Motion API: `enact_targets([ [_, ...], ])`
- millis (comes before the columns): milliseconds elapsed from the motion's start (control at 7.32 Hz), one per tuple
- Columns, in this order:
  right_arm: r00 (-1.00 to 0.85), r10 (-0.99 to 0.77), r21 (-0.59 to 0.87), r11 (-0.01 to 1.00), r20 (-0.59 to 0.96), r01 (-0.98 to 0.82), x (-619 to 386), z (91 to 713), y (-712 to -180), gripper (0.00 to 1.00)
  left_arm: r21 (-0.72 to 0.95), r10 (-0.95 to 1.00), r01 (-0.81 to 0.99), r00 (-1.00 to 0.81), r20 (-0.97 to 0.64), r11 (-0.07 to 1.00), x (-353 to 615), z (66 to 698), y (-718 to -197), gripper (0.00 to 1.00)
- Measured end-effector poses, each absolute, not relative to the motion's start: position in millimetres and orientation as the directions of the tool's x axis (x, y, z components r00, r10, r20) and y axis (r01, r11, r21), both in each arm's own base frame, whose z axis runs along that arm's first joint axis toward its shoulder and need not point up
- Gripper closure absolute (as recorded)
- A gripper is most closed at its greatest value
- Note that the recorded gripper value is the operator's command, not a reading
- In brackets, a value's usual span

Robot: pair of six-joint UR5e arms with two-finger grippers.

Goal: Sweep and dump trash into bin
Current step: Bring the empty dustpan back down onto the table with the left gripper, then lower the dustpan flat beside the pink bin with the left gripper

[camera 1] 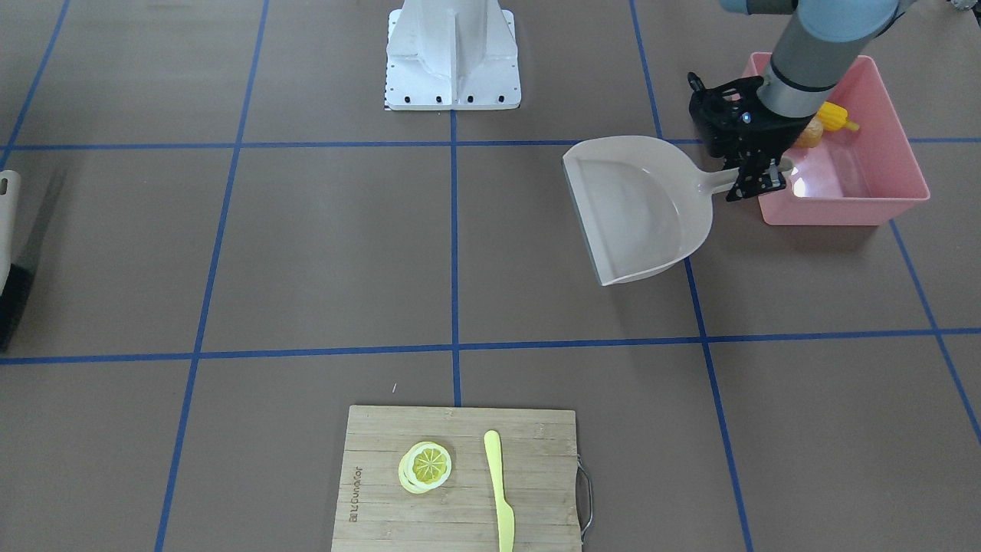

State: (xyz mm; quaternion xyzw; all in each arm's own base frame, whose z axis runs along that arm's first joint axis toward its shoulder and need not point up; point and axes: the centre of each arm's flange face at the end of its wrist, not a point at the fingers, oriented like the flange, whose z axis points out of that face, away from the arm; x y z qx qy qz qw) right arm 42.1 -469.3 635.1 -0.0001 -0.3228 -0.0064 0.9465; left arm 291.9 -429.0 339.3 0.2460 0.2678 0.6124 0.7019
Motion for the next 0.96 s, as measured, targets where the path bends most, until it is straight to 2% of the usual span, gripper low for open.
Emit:
enact_targets([
  [410, 0.791, -0.004, -0.004, 1.000, 0.611, 0.009, 42, 638, -468, 0.00, 0.666, 0.983, -0.727, 0.075, -0.165, 0.167, 351, 355, -384, 1.00],
  [957, 0.791, -0.003, -0.005, 1.000, 0.612, 0.007, 42, 637, -467, 0.00, 0.640, 0.981, -0.756, 0.015, -0.192, 0.137, 379, 385, -346, 1.00],
])
